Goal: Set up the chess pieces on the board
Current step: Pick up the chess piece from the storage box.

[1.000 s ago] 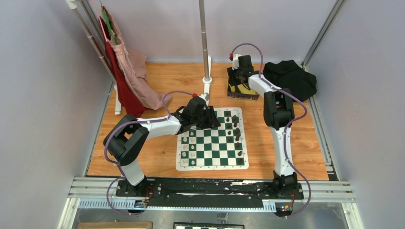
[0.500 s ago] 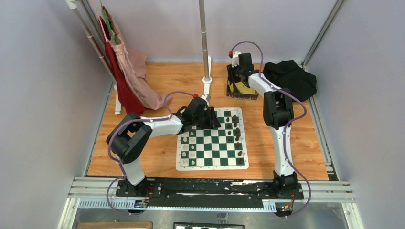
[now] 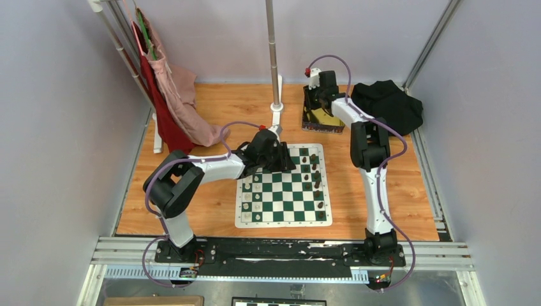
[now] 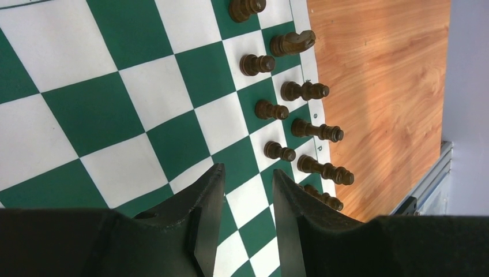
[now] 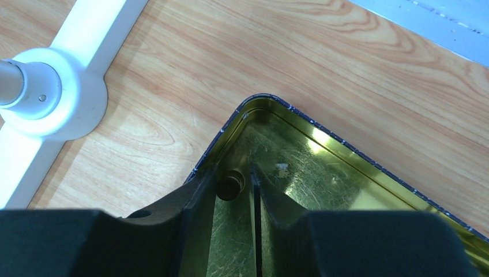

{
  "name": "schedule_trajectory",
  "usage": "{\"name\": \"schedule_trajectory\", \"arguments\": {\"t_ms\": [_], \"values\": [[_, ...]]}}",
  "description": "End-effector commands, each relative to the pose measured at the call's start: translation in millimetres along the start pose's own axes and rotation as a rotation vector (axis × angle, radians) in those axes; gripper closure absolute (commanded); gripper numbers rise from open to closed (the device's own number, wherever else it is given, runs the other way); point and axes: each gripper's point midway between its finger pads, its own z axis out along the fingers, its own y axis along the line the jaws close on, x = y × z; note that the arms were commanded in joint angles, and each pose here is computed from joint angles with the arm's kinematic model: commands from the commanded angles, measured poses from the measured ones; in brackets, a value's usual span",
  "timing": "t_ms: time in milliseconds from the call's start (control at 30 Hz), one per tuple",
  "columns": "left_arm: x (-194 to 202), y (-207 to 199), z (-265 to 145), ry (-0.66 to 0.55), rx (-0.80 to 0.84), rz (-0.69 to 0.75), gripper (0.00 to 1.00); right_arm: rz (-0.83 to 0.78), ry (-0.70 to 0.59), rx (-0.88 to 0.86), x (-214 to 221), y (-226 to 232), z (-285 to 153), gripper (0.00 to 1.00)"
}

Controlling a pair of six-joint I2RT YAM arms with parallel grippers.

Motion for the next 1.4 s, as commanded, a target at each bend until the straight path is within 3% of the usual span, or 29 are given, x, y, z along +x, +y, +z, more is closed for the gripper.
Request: {"name": "schedule_trajectory", "arguments": {"t_ms": [0, 567, 1100, 1367], "values": [[-7, -12, 5, -0.014, 0.035, 0.018, 0.59, 0.022, 0.010, -0.011, 5, -7, 4, 0.69], [-3, -9, 3, -0.010, 0.034, 0.011, 0.59, 0.036, -0.029, 0.039, -7, -20, -8, 0.92], [-6, -12, -3, -0.026, 0.039, 0.012, 0.59, 0.211, -0.105, 0.024, -15, -29, -18, 0.98], [-8, -13, -8, -0.039, 0.039, 0.011, 0.59, 0.221, -0.147, 0.028, -28, -32, -32, 0.99]]}}
